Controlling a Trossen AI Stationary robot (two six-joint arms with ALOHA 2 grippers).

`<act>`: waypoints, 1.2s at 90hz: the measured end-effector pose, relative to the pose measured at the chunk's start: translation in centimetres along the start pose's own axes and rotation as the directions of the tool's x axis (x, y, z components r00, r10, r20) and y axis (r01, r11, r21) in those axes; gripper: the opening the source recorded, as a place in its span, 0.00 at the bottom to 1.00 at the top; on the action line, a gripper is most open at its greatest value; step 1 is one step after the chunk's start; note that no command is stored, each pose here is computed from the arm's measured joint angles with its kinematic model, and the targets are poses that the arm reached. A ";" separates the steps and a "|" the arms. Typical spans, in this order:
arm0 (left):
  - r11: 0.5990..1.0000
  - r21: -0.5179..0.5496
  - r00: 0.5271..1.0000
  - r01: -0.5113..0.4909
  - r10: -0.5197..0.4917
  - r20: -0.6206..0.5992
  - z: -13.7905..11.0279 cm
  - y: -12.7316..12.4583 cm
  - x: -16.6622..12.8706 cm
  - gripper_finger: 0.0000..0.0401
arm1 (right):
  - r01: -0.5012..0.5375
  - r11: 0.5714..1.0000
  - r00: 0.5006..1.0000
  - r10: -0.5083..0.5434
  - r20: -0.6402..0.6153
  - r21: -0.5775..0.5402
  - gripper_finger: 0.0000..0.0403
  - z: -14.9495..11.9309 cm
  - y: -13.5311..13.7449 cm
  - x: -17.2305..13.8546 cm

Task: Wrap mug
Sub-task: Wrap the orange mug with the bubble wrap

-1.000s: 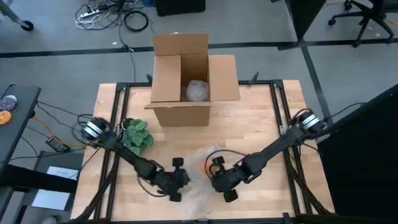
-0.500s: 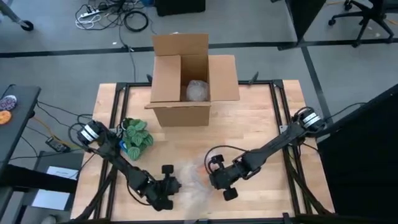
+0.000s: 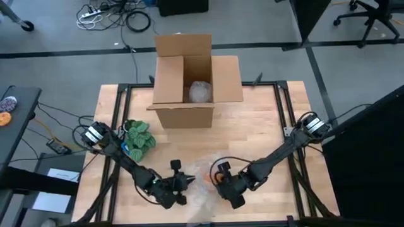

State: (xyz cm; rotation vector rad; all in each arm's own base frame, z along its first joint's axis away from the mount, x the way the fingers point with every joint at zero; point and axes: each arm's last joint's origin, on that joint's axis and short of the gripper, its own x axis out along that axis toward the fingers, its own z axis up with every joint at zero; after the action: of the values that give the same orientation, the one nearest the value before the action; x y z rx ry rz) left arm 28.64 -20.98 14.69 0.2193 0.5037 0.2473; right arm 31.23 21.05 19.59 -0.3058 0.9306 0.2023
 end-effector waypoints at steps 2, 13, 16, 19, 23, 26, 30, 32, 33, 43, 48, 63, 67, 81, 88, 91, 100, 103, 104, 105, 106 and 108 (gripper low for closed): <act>1.000 -0.014 1.000 -0.006 0.006 -0.004 -0.1 0.1 0.2 0.11 | 0.010 1.000 1.000 -0.010 0.004 -0.004 0.16 0.0 0.1 -0.2; 0.998 -0.062 0.999 -0.029 0.028 -0.026 -0.7 0.4 1.8 0.21 | 0.034 0.999 0.999 -0.034 0.007 -0.026 0.28 -0.2 0.8 -0.7; 0.997 -0.069 0.999 -0.033 0.031 -0.027 -0.9 0.4 2.2 0.24 | 0.037 0.999 0.999 -0.037 0.004 -0.031 0.31 -0.3 0.9 -0.7; 0.997 -0.066 0.999 -0.037 0.035 -0.029 -1.1 0.5 2.8 0.27 | 0.040 0.999 0.999 -0.040 0.002 -0.035 0.34 -0.3 1.0 -0.8; 0.997 -0.066 0.999 -0.028 0.027 -0.017 -1.2 0.4 3.4 0.30 | 0.043 0.998 0.999 -0.043 0.001 -0.038 0.38 -0.3 1.1 -0.8; 0.998 -0.057 1.000 -0.012 0.011 -0.010 -1.2 0.3 3.7 0.33 | 0.044 0.998 0.999 -0.045 -0.006 -0.041 0.40 -0.4 1.1 -0.9; 0.999 -0.050 1.000 0.002 -0.001 0.010 -1.2 0.2 4.2 0.36 | 0.046 0.998 0.999 -0.046 -0.015 -0.034 0.43 -0.5 1.1 -0.9; 0.999 -0.045 1.000 0.011 -0.010 0.023 -1.1 0.1 4.3 0.37 | 0.046 0.999 0.999 -0.047 -0.017 -0.027 0.45 -0.6 1.1 -0.9; 0.999 -0.040 1.000 0.013 -0.012 0.029 -1.1 0.0 4.4 0.37 | 0.046 0.999 0.999 -0.047 -0.018 -0.025 0.46 -0.6 1.2 -0.9; 1.000 -0.021 0.999 -0.004 0.004 0.043 -1.3 0.2 5.2 0.42 | 0.048 0.999 0.999 -0.048 -0.020 -0.001 0.51 -0.6 1.1 -0.9; 1.000 -0.014 0.999 -0.025 0.026 0.037 -1.3 0.6 5.6 0.43 | 0.052 0.999 0.998 -0.052 -0.019 0.001 0.53 -0.6 1.1 -0.9; 0.998 -0.027 0.995 -0.049 0.051 0.084 -0.5 1.3 6.3 0.45 | 0.071 0.997 0.997 -0.071 -0.030 -0.002 0.54 -0.7 1.2 0.0; 0.998 -0.039 0.993 -0.052 0.056 0.101 -0.2 1.6 6.5 0.44 | 0.073 0.997 0.997 -0.073 -0.036 -0.002 0.54 -0.8 1.1 0.1; 0.998 -0.026 0.993 -0.059 0.061 0.106 0.0 2.1 7.0 0.44 | 0.089 0.996 0.995 -0.089 -0.053 0.010 0.54 -1.0 0.6 0.0; 0.998 0.019 0.993 -0.053 0.050 0.107 0.0 2.0 6.9 0.44 | 0.091 0.996 0.994 -0.089 -0.057 0.025 0.54 -1.0 0.5 -0.5; 0.998 0.043 0.993 -0.051 0.046 0.106 0.0 2.0 6.9 0.44 | 0.091 0.995 0.994 -0.089 -0.065 0.026 0.54 -1.1 0.6 -0.7; 0.993 0.105 0.993 -0.058 0.047 0.106 0.0 1.9 6.7 0.44 | 0.097 0.994 0.991 -0.093 -0.094 0.041 0.54 -1.5 0.7 -1.0; 0.991 0.120 0.993 -0.062 0.049 0.108 0.1 1.9 6.7 0.44 | 0.098 0.994 0.991 -0.093 -0.098 0.050 0.54 -1.5 0.8 -1.1; 0.990 0.123 0.993 -0.064 0.051 0.109 0.1 1.9 6.7 0.44 | 0.099 0.994 0.991 -0.093 -0.099 0.053 0.54 -1.5 0.8 -1.1; 0.990 0.127 0.992 -0.067 0.053 0.111 0.1 1.9 6.7 0.44 | 0.099 0.994 0.991 -0.093 -0.101 0.055 0.54 -1.6 0.8 -1.1; 0.989 0.132 0.992 -0.070 0.056 0.112 0.2 1.9 6.7 0.44 | 0.099 0.993 0.990 -0.093 -0.102 0.057 0.54 -1.6 0.8 -1.1; 0.987 0.137 0.992 -0.080 0.064 0.113 0.2 2.0 6.6 0.44 | 0.100 0.993 0.990 -0.093 -0.104 0.061 0.54 -1.6 0.8 -1.1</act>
State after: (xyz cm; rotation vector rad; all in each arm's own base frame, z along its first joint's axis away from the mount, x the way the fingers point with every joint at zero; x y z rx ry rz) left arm 34.00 -17.25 12.39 0.3873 0.4064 0.2692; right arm 29.13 21.23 19.46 -0.3017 1.0177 0.0672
